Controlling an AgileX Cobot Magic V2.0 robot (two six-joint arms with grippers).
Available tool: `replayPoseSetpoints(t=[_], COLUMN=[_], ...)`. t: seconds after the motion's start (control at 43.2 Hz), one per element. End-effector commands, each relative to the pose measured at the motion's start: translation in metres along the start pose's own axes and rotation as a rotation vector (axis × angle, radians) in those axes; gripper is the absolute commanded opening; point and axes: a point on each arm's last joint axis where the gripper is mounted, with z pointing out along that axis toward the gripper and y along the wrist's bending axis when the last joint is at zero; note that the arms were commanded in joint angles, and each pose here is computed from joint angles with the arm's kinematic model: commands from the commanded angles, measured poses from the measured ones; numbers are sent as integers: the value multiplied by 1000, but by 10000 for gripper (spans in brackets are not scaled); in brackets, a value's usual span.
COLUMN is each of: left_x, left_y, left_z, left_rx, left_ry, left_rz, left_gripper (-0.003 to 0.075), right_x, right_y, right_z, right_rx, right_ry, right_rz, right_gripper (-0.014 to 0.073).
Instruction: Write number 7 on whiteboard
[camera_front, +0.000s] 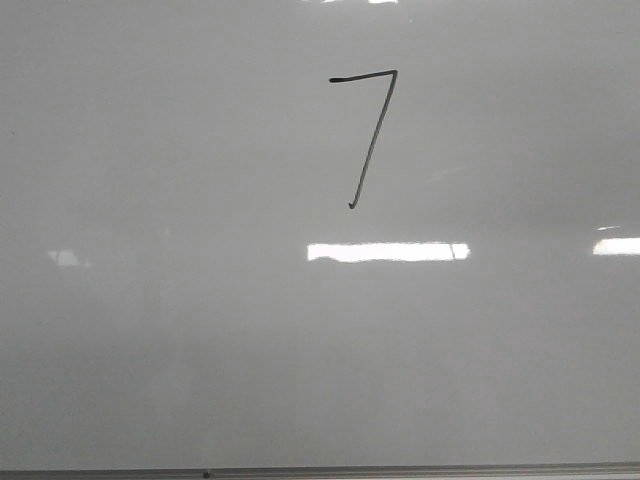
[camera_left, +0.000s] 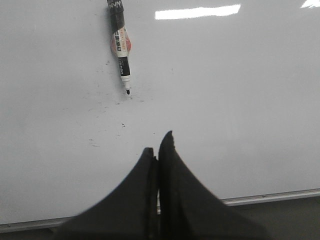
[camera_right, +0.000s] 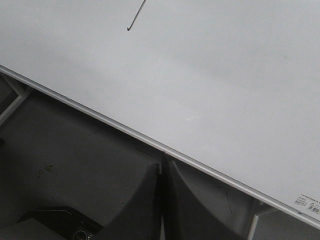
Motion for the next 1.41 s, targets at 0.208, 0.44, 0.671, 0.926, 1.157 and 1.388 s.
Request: replayPoseSetpoints(t=[0.208, 0.44, 0.671, 0.926, 1.157, 1.388], left_x=[-12, -12, -7, 38, 90, 130], left_y=[-2, -2, -2, 1, -1, -2], left_z=[-3, -3, -6, 9, 44, 75], left_rx=[30, 30, 23, -34, -26, -14], left_ry=[-89, -89, -115, -276, -460, -594], left_rz=[-22, -22, -26, -39, -34, -39], left_gripper=[-20, -20, -20, -20, -20, -20], right_x=[-10, -10, -10, -9, -9, -9], right_y=[-1, -1, -1, -1, -1, -1], right_z=[-3, -3, -3, -3, -3, -3], right_rx=[13, 13, 13, 13, 13, 13], right_ry=[-66, -66, -66, -61, -61, -60], right_rz=[-3, -3, -3, -3, -3, -3], right_gripper=[-68, -68, -68, -68, -68, -68])
